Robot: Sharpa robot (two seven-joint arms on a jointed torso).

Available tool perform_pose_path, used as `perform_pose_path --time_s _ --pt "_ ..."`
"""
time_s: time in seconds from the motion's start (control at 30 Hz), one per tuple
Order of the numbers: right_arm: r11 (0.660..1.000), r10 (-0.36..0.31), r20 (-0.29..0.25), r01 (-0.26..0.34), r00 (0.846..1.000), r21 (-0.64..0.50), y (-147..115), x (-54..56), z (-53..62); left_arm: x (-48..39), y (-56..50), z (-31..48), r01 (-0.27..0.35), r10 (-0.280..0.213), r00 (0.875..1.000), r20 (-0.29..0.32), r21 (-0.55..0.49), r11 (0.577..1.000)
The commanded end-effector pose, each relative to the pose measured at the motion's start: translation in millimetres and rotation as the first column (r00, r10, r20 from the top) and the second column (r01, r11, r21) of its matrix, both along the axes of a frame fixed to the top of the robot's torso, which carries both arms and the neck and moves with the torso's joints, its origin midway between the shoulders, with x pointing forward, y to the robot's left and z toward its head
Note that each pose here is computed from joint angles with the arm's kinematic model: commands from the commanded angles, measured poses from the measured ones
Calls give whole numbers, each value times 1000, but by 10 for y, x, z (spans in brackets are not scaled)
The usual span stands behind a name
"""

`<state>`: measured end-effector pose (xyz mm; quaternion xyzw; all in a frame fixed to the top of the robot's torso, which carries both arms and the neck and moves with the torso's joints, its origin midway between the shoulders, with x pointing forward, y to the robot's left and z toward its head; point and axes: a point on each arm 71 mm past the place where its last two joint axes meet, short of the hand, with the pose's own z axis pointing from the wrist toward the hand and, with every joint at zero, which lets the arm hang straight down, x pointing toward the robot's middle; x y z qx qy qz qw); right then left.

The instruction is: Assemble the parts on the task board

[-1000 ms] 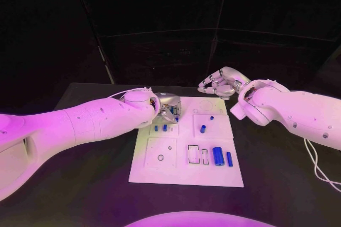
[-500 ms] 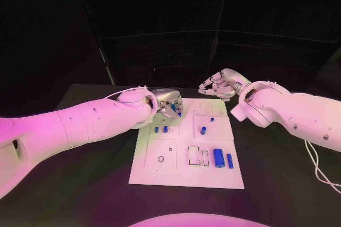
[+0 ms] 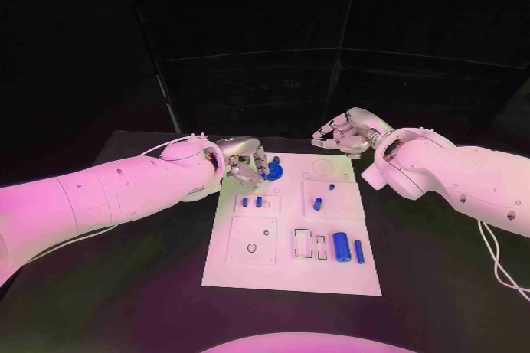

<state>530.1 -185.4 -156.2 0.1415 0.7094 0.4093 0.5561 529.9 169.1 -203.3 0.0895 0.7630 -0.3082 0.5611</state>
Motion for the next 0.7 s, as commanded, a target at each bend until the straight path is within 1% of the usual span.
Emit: perform_pose_path --time_s 0.03,0.17,0.3,0.7 --pt "1000 9 3 -9 1000 2 5 0 12 -4 35 -13 -11 11 999 -36 -1 1000" --pt "1000 8 3 -8 1000 1 1 1 12 -2 86 -35 -20 21 999 -50 11 1000" --pt "1000 7 3 -7 1000 1 -4 1 11 0 111 -54 -25 27 998 -63 22 999" --pt "1000 5 2 -5 1000 0 -15 -2 12 24 141 -109 -37 42 994 -96 51 998"
